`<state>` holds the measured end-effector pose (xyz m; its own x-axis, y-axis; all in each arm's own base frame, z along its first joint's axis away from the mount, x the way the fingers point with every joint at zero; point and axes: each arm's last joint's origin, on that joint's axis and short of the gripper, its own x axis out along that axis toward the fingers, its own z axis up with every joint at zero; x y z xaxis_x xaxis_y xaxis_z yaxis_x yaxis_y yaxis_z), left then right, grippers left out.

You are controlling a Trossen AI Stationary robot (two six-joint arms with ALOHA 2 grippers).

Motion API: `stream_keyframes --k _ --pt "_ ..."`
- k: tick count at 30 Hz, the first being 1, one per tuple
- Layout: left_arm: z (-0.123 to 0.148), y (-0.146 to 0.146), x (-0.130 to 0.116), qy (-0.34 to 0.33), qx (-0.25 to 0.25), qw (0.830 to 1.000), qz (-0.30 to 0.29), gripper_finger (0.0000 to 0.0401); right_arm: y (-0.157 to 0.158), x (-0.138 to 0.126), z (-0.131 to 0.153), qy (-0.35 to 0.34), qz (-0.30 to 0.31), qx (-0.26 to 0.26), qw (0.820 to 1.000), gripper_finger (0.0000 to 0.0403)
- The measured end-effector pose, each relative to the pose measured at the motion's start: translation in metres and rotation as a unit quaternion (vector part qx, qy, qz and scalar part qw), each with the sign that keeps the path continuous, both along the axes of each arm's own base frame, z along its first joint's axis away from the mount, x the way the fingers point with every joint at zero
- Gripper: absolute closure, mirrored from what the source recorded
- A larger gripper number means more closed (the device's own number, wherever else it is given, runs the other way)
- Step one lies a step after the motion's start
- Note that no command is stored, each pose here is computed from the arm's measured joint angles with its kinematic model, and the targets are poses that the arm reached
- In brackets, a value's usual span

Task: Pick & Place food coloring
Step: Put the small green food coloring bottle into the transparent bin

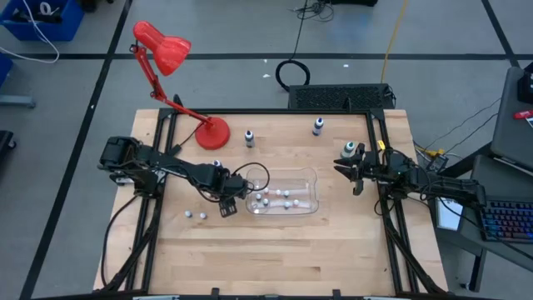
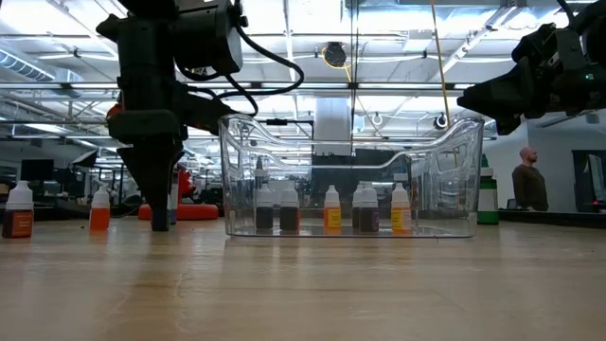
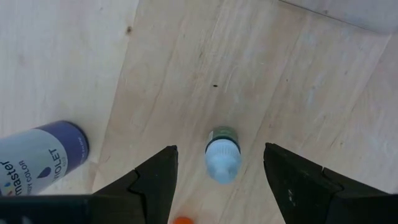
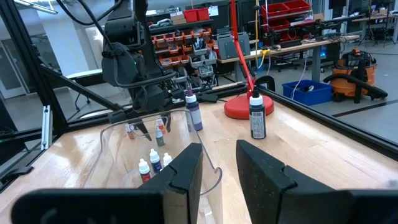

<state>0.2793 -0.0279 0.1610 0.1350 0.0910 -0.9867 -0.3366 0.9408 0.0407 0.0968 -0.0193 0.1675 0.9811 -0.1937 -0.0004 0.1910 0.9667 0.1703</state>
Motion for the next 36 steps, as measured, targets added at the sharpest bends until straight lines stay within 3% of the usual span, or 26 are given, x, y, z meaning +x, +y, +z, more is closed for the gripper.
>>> stream_keyframes --k 8,18,23,36 --pt "0.0 -0.0002 0.0 0.0 -0.004 1.0 0.0 0.0169 0.0 0.0 0.0 0.0 0.0 0.0 1.0 0.0314" --pt "0.0 -0.0003 0.0 0.001 -0.004 1.0 -0.003 0.0291 0.0 0.0 0.0001 0.0 0.0 0.0 1.0 0.0314" --pt "0.0 -0.0004 0.0002 -0.001 -0.005 1.0 -0.003 0.033 0.0 0.0 0.0001 0.0 0.0 0.0 1.0 0.0314" --pt "0.0001 -0.0005 0.0012 -0.005 -0.005 1.0 -0.003 0.0342 0.0 0.0 0.0001 0.0 0.0 0.0 1.0 0.0314"
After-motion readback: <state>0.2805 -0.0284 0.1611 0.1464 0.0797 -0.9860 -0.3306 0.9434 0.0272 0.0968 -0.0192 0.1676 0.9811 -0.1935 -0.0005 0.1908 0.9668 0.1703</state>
